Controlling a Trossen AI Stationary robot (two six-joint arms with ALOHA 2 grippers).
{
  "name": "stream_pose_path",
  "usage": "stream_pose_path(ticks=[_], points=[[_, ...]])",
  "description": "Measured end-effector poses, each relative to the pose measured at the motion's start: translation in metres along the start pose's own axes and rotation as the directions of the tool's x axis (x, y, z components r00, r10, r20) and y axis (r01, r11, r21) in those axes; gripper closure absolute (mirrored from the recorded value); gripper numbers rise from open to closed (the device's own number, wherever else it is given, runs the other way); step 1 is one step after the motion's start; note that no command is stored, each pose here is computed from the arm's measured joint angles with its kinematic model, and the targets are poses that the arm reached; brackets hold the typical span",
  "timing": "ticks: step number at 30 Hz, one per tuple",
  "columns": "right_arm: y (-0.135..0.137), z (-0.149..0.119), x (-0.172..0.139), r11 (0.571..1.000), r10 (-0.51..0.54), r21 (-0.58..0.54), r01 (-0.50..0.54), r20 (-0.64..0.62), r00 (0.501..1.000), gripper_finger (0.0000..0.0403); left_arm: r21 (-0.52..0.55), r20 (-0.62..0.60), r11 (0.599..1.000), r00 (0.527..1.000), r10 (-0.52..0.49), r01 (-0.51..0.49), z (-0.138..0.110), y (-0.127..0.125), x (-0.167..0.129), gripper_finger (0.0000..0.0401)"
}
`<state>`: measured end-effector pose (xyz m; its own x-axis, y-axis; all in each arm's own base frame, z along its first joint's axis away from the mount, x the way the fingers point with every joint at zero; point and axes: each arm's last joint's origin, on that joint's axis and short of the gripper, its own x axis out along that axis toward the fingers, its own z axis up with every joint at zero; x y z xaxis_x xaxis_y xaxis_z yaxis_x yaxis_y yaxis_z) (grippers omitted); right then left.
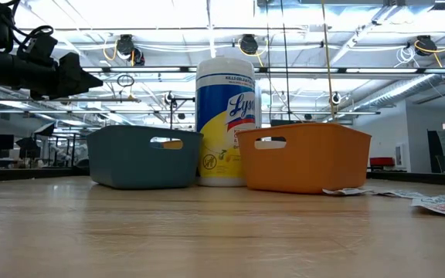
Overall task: Pick & Place First Aid Supplies
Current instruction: Put the orange pad into the orange bin
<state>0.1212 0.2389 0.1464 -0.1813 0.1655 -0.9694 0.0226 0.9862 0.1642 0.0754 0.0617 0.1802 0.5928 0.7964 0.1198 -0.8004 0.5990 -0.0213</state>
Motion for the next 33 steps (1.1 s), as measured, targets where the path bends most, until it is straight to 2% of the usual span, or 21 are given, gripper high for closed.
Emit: stream_pose_path(ticks=[5,8,11,18,23,27,33], points=[[-0.001,0.004,0.009,0.999,-0.03,0.033,0.03,0.003,1.0,0.0194,0.0,0.0,1.0,1.0,0.0,0.0,0.0,0.0,0.0,0.0093],[-0.003,0.006,0.01,0.997,-0.049,0.059,0.049,0.003,0.999,0.0216,0.0,0.0,1.0,1.0,0.0,0.0,0.0,0.0,0.0,0.0093],[-0.005,0.008,0.011,0.996,-0.059,0.071,0.059,-0.002,0.998,0.026,0.0,0.0,1.0,1.0,0.0,0.0,0.0,0.0,0.0,0.0093],[-0.008,0.012,0.011,0.996,-0.056,0.068,0.057,-0.013,0.998,0.039,0.0,0.0,1.0,1.0,0.0,0.0,0.0,0.0,0.0,0.0093],[-0.01,0.016,0.009,0.994,-0.045,0.104,0.046,-0.014,0.999,0.0399,0.0,0.0,1.0,1.0,0.0,0.0,0.0,0.0,0.0,0.0093],[-0.017,0.021,-0.005,0.989,-0.042,0.146,0.037,0.03,0.999,0.0401,0.0,0.0,1.0,1.0,0.0,0.0,0.0,0.0,0.0,0.0093],[-0.028,0.025,-0.036,0.979,0.04,0.194,-0.056,0.085,0.996,0.0402,0.0,0.0,1.0,1.0,0.0,0.0,0.0,0.0,0.0,0.0093]])
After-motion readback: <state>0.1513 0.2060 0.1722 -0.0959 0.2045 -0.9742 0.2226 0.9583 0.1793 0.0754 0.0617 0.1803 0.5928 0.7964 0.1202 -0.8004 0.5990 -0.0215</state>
